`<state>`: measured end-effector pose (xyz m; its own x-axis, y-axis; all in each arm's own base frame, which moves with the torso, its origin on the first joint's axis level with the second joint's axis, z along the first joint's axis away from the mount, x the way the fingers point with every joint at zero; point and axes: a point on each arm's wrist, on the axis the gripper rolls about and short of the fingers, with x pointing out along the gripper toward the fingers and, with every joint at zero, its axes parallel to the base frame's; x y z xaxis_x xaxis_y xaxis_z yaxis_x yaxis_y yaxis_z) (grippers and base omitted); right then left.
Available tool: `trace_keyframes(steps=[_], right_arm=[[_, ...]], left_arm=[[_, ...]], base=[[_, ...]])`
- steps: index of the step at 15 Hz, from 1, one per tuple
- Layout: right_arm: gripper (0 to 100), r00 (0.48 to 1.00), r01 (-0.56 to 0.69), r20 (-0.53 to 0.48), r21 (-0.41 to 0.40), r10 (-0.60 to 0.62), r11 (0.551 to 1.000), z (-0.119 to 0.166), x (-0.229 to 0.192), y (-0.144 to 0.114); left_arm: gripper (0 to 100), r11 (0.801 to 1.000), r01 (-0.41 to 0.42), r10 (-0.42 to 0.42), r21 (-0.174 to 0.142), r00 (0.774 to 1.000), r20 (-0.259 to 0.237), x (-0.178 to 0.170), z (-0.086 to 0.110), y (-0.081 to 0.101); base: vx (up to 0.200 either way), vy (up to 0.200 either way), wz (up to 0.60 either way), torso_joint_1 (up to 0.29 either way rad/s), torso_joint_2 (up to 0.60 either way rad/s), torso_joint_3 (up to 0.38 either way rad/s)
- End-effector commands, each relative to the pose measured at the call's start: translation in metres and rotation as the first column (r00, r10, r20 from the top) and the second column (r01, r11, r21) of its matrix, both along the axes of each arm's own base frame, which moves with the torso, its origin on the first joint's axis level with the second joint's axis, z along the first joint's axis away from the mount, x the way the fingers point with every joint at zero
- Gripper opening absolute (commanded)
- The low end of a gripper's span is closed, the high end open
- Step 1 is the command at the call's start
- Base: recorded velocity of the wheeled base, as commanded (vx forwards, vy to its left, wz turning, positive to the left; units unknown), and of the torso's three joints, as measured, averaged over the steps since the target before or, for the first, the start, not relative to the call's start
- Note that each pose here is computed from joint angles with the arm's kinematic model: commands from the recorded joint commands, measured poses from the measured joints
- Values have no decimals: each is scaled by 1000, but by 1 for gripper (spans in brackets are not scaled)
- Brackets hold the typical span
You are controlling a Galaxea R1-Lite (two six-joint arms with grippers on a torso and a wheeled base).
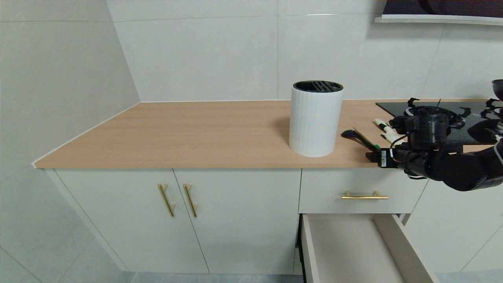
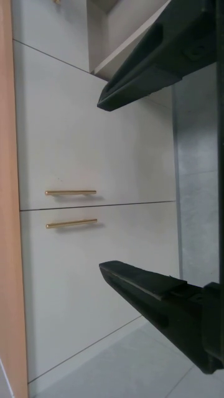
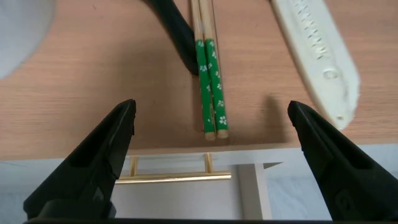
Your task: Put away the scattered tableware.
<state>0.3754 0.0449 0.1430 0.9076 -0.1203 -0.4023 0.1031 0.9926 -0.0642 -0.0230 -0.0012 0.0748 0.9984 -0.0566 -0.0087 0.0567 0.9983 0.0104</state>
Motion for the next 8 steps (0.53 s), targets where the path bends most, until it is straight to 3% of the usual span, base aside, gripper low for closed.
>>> trace_keyframes(steps=[1,7,8], right_arm=[[100,1000,4,-5,0,-4,1000,-3,2,-1],[100,1000,1,-5,2,-1,1000,-3,2,0],[0,1000,1,-5,5,-1,1000,-3,2,0]], left_arm=[[100,1000,0,0,0,1000,0,0,0,0],[100,1000,0,0,0,1000,0,0,0,0],[100,1000,0,0,0,1000,0,0,0,0]], base=[[0,0,0,0,0,0],[0,0,0,0,0,0],[0,0,0,0,0,0]])
